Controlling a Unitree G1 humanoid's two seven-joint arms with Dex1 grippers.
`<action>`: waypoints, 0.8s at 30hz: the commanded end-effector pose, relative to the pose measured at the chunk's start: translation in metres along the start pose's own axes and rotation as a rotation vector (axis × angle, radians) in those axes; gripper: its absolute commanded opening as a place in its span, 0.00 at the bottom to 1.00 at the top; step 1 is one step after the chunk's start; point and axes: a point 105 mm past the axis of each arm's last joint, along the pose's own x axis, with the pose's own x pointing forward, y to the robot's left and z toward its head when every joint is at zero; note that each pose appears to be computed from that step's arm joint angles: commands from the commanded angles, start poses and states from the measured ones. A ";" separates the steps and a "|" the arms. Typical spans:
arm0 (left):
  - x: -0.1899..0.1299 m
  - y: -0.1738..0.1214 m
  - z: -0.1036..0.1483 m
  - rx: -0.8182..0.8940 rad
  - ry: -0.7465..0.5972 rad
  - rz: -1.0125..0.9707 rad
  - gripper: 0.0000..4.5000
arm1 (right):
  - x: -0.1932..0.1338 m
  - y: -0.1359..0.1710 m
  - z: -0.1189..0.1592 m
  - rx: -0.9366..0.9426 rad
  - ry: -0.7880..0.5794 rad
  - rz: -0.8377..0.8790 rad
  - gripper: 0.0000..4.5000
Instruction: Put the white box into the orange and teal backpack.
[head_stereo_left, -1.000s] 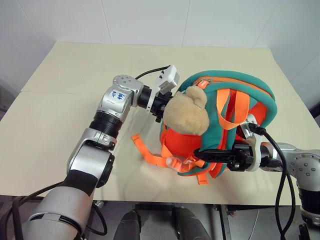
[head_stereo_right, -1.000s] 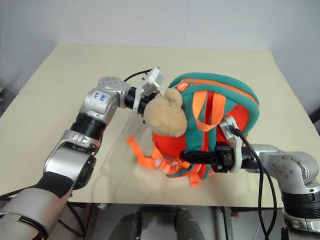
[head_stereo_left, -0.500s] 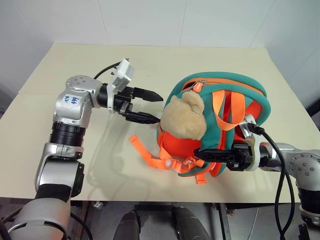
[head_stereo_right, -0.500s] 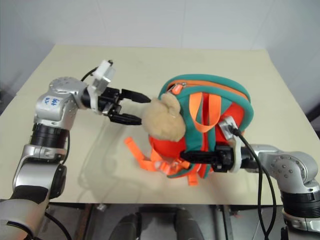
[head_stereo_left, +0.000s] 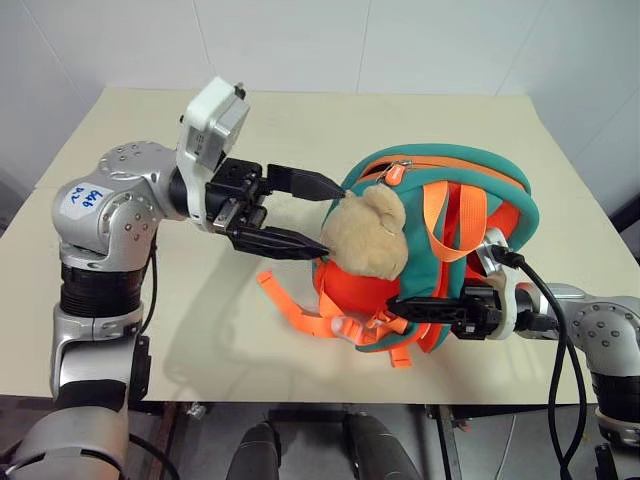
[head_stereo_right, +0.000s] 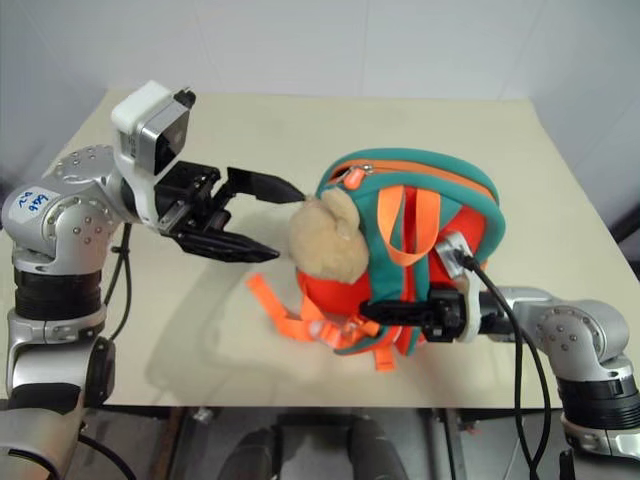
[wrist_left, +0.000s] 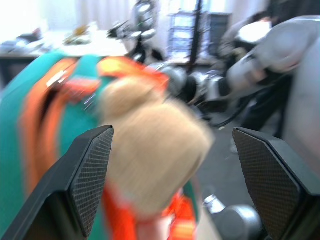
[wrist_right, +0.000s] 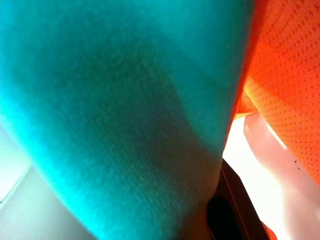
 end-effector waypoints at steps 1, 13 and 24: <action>0.008 -0.003 -0.002 0.024 0.020 -0.010 0.90 | 0.000 0.003 0.006 -0.031 -0.005 0.021 0.05; 0.016 0.037 -0.027 0.204 0.174 0.195 0.90 | 0.002 0.006 0.005 -0.040 -0.016 0.031 0.05; 0.031 0.037 -0.045 0.346 0.294 0.182 0.90 | 0.004 0.007 0.005 -0.047 -0.026 0.033 0.05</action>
